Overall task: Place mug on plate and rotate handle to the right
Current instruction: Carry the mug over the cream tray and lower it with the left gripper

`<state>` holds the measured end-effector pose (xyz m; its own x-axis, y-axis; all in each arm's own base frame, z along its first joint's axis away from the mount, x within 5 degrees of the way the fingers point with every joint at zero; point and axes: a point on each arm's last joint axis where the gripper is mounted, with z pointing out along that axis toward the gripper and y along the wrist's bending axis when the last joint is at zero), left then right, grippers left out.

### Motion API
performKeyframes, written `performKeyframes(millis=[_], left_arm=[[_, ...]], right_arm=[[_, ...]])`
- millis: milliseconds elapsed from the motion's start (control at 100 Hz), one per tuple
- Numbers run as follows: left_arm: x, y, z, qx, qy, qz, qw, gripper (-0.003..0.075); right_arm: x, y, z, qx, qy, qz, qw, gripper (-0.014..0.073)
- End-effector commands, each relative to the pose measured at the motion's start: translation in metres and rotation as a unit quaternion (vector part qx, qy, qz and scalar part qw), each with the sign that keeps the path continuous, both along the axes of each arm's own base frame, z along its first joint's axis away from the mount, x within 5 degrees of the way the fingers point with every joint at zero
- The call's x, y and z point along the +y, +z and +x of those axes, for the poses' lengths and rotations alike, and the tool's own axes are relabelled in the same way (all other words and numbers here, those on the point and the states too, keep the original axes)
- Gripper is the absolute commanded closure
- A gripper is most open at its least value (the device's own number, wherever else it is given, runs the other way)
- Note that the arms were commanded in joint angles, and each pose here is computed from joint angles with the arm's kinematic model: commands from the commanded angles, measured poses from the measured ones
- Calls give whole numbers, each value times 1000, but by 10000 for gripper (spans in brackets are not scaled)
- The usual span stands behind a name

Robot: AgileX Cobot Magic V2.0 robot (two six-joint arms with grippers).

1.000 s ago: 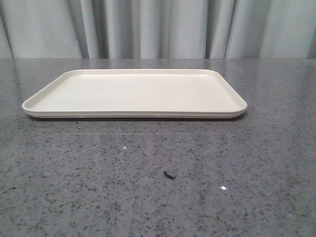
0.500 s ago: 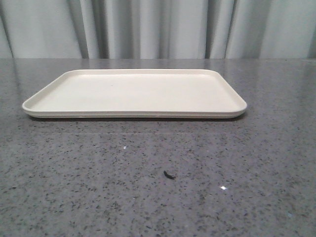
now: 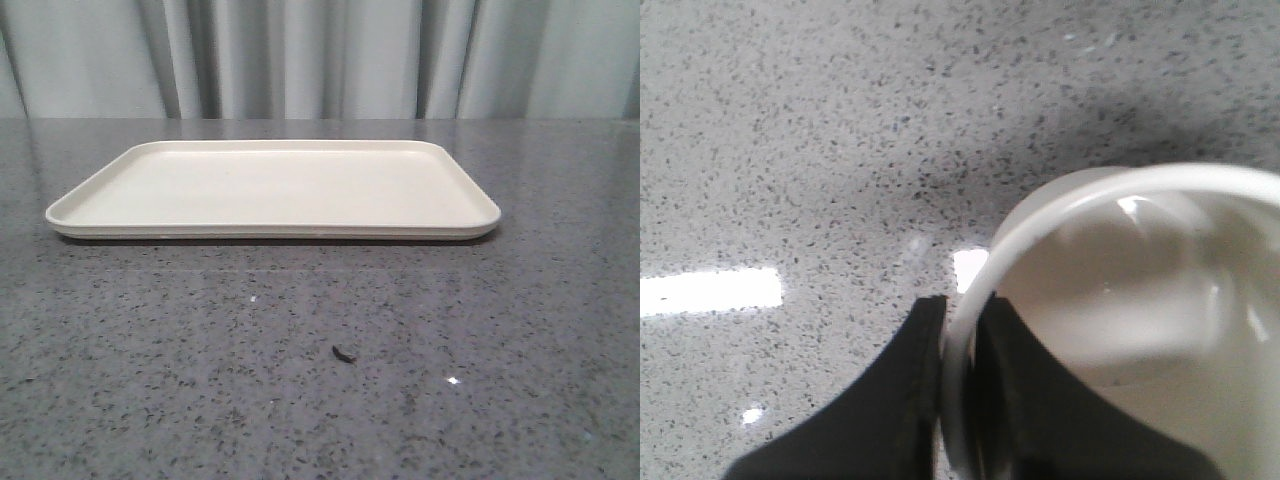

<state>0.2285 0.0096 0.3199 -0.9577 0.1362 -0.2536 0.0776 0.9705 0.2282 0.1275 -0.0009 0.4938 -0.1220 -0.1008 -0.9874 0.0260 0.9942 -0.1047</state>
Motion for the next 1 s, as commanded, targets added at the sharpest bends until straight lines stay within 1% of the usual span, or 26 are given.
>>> performKeyframes(millis=[0,230,480,570,680,800,990], left_arm=[[-3,20,-1,-39,-7,-13,999,727],[-6,45,0,-77,-7,-31,996,727],[-16,76,4,-136,-25,-83,987,727],[-21,88,8,-152,-45,-105,982,729],[-37,103,16,-173,-77,-136,972,729],[-59,116,27,-186,-118,-149,964,729],[-103,117,53,-176,-180,-161,954,729]], right_arm=[[0,16,-4,-56,1,-12,998,87],[0,18,-4,-63,2,-12,998,87],[0,18,-5,-64,2,-12,998,87],[0,17,-5,-61,2,-12,998,87],[0,17,-5,-59,2,-12,998,87],[0,17,-5,-59,2,-12,998,87],[0,17,-5,-59,2,-12,998,87]])
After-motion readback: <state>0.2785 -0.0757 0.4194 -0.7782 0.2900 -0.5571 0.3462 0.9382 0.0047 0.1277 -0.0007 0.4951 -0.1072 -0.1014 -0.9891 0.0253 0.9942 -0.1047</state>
